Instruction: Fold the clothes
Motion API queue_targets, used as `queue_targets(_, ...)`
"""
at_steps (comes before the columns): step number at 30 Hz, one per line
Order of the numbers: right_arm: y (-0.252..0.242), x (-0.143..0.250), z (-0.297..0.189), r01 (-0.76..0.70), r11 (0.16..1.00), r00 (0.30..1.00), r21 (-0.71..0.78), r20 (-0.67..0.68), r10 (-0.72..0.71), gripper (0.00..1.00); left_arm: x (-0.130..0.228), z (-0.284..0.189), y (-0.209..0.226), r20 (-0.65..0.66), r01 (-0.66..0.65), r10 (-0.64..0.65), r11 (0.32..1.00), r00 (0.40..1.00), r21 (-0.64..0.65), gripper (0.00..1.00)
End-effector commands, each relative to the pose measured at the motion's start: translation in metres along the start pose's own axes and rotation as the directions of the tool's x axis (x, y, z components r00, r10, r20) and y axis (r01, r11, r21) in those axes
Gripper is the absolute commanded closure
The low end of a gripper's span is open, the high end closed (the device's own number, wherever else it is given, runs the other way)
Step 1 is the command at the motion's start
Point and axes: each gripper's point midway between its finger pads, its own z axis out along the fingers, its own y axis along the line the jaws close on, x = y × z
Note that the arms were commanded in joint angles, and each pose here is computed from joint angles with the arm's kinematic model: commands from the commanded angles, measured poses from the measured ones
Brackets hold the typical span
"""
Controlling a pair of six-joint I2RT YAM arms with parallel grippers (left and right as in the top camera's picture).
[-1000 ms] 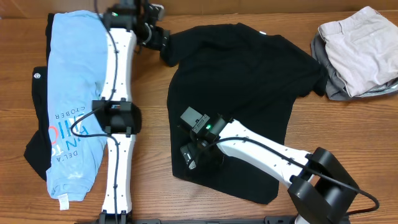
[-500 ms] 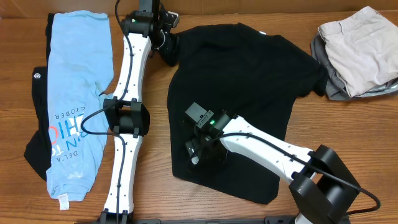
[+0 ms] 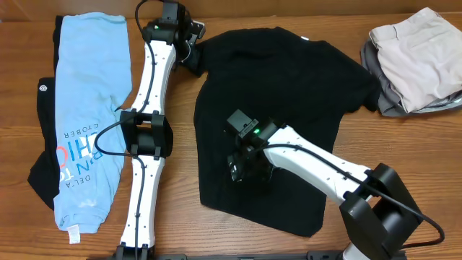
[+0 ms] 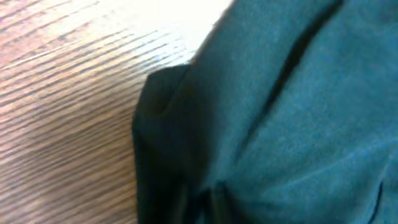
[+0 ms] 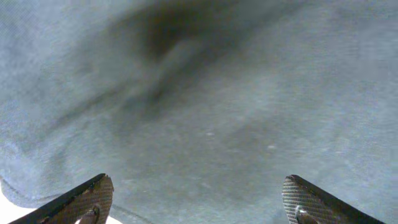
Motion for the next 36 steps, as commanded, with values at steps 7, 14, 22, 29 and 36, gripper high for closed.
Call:
queue_targets(7, -0.031, -0.013, -0.005, -0.148, 0.988, 0.989, -0.034, -0.019, 0.147, 0.12, 0.010, -0.054, 0.043, -0.018, 0.164, -0.166, 0.983, 0.986, -0.089, 0.96)
queue_targets(14, -0.066, -0.023, -0.007, -0.266, 0.963, 0.964, -0.043, -0.033, 0.265, 0.12, 0.015, -0.198, 0.119, 0.149, 0.367, -0.345, 0.917, 0.927, -0.158, 0.96)
queue_targets(22, -0.074, -0.026, -0.008, -0.310, 0.947, 0.951, -0.082, -0.050, 0.307, 0.13, 0.058, -0.254, 0.153, 0.141, 0.480, -0.463, 0.866, 0.875, -0.138, 0.96)
queue_targets(29, -0.070, -0.014, -0.008, -0.328, 0.940, 0.942, -0.093, -0.107, 0.318, 0.15, 0.066, -0.249, 0.146, 0.092, 0.485, -0.476, 0.864, 0.875, -0.136, 0.79)
queue_targets(36, -0.062, 0.006, 0.009, -0.338, 0.932, 0.932, -0.132, -0.182, 0.313, 0.23, 0.059, -0.252, 0.138, 0.106, 0.474, -0.464, 0.875, 0.880, -0.105, 0.35)
